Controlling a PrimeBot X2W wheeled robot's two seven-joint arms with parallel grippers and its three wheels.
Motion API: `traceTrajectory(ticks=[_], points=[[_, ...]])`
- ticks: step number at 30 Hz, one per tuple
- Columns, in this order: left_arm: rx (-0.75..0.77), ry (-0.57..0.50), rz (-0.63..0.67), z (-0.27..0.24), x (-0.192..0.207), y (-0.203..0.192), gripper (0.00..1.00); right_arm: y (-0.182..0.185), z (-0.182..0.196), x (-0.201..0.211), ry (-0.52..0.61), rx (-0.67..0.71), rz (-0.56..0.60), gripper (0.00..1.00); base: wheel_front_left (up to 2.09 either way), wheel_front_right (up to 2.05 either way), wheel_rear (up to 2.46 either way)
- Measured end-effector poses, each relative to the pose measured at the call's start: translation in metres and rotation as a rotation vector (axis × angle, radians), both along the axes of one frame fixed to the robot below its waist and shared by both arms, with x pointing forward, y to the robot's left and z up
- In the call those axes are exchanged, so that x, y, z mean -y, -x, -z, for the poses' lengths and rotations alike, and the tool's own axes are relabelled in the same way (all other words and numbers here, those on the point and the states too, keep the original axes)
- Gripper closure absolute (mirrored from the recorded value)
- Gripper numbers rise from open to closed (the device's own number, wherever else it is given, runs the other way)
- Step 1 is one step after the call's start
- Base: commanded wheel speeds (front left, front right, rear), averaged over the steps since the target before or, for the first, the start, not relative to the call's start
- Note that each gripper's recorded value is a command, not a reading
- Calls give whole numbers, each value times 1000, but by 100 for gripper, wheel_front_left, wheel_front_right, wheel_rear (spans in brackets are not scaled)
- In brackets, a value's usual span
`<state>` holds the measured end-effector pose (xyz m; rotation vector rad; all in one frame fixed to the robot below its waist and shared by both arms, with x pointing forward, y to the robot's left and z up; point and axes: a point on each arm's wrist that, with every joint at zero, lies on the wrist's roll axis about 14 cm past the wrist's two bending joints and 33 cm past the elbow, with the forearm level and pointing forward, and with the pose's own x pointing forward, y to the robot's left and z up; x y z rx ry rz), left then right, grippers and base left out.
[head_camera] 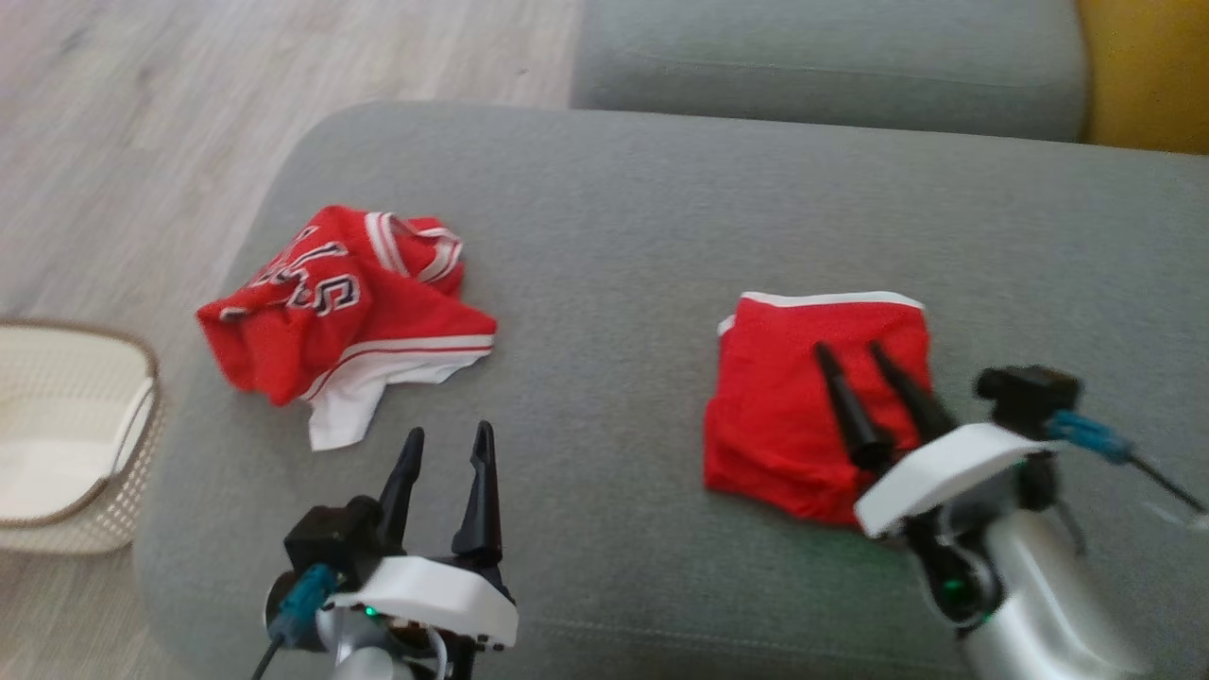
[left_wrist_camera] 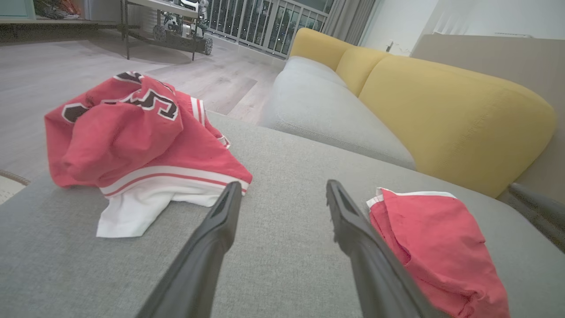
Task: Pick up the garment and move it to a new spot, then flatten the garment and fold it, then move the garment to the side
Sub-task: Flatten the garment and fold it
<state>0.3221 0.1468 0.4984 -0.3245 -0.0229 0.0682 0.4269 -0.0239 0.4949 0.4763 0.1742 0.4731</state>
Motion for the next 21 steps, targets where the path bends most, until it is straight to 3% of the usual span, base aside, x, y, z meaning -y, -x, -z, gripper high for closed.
traceTrajectory(ticks=[7, 14, 21], points=[[39, -2, 51, -11, 14, -7, 0, 10, -25, 66, 145, 169, 144, 0, 0, 0, 0], [35, -14, 85, -9, 23, -5, 0, 36, -28, 99, 312, 263, 220, 0, 0, 0, 0], [13, -23, 109, 0, 27, 1, 0, 55, -15, 112, 332, 240, 292, 0, 0, 0, 0]])
